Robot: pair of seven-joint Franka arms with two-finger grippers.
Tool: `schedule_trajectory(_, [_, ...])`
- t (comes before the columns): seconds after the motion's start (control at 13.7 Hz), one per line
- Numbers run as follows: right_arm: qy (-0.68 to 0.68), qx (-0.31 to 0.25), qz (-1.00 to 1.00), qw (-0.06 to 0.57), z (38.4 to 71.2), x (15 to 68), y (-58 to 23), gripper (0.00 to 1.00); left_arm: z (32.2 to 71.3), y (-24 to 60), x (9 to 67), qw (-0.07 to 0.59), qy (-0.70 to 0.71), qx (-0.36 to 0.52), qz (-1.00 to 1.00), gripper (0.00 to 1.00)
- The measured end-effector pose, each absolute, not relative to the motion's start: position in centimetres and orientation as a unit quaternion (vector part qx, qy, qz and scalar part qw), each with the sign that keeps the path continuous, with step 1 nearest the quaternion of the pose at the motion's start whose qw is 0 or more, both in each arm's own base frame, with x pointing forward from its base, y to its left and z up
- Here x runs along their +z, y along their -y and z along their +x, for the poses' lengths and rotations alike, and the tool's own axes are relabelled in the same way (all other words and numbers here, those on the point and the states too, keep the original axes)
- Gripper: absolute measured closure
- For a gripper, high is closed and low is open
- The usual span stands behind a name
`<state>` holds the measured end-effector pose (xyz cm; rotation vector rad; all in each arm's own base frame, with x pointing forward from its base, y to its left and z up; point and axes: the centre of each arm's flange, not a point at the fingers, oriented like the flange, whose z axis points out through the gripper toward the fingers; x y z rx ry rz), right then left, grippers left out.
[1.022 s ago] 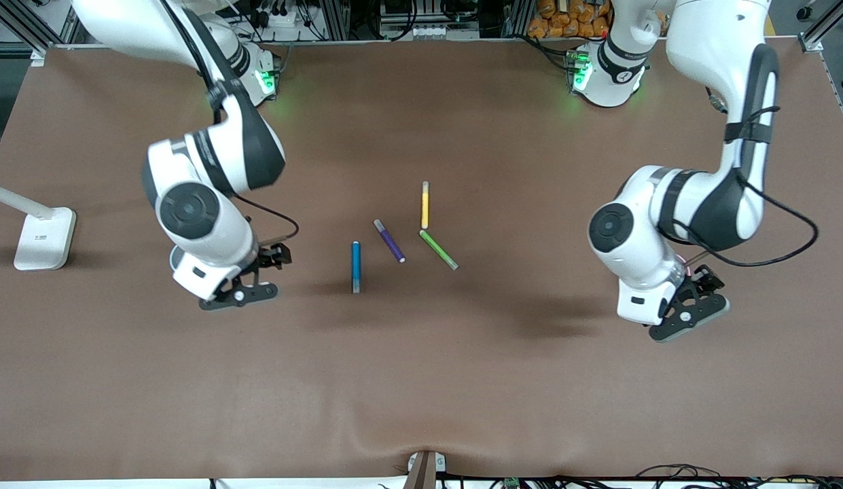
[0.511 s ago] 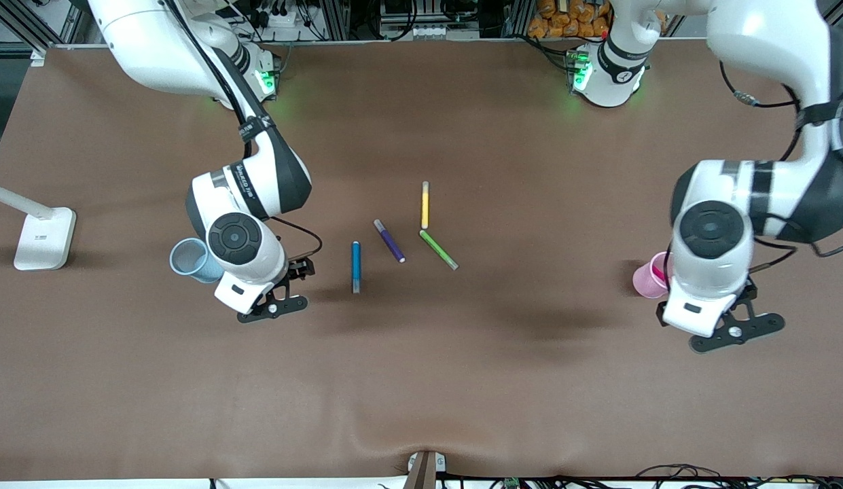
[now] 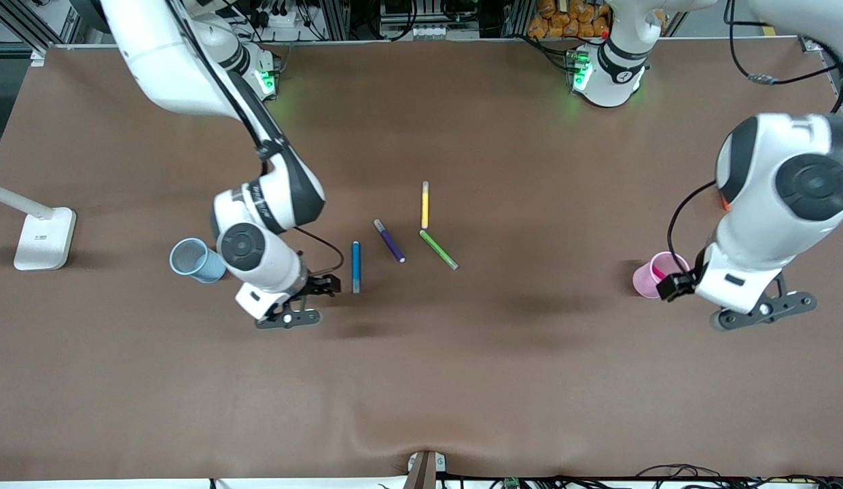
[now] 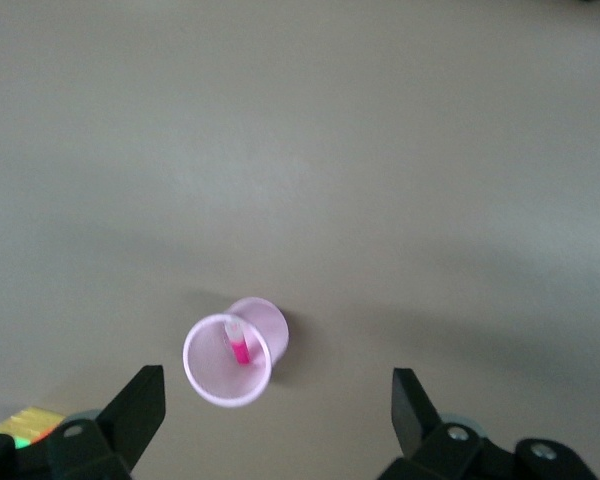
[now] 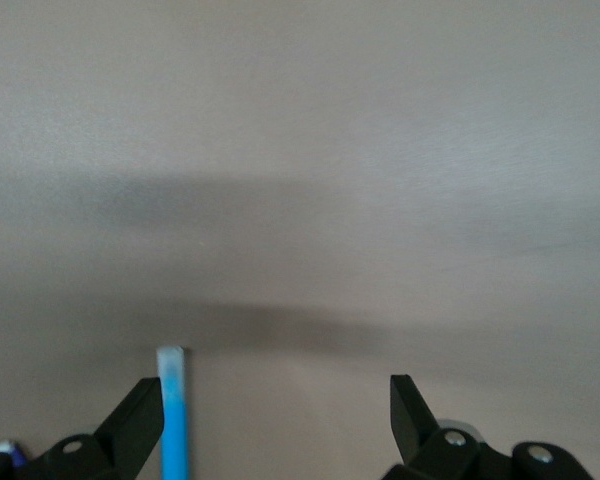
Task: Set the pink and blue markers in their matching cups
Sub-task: 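Release the pink marker while the right gripper reaches the blue marker, then grasp the blue marker upright with the right gripper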
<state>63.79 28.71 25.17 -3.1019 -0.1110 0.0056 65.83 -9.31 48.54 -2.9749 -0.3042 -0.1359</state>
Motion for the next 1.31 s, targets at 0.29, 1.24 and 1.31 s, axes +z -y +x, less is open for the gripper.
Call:
schedule_trajectory(0.29, [0.012, -0.001, -1.000, 0.021, 61.8, 22.1, -32.6, 0.00, 62.6, 8.3, 54.4, 0.007, 0.067, -0.013, -0.998, 0.00])
schedule_trajectory(1.24, [-0.011, 0.017, -1.000, 0.011, 58.7, 18.1, -34.1, 0.20, 50.5, 3.4, 64.3, -0.020, 0.039, 0.029, -0.999, 0.00])
schedule_trajectory(1.31, [-0.011, 0.013, -1.000, 0.013, 58.7, 18.1, -34.2, 0.21, 50.5, 3.4, 64.0, -0.013, 0.039, 0.019, -0.999, 0.00])
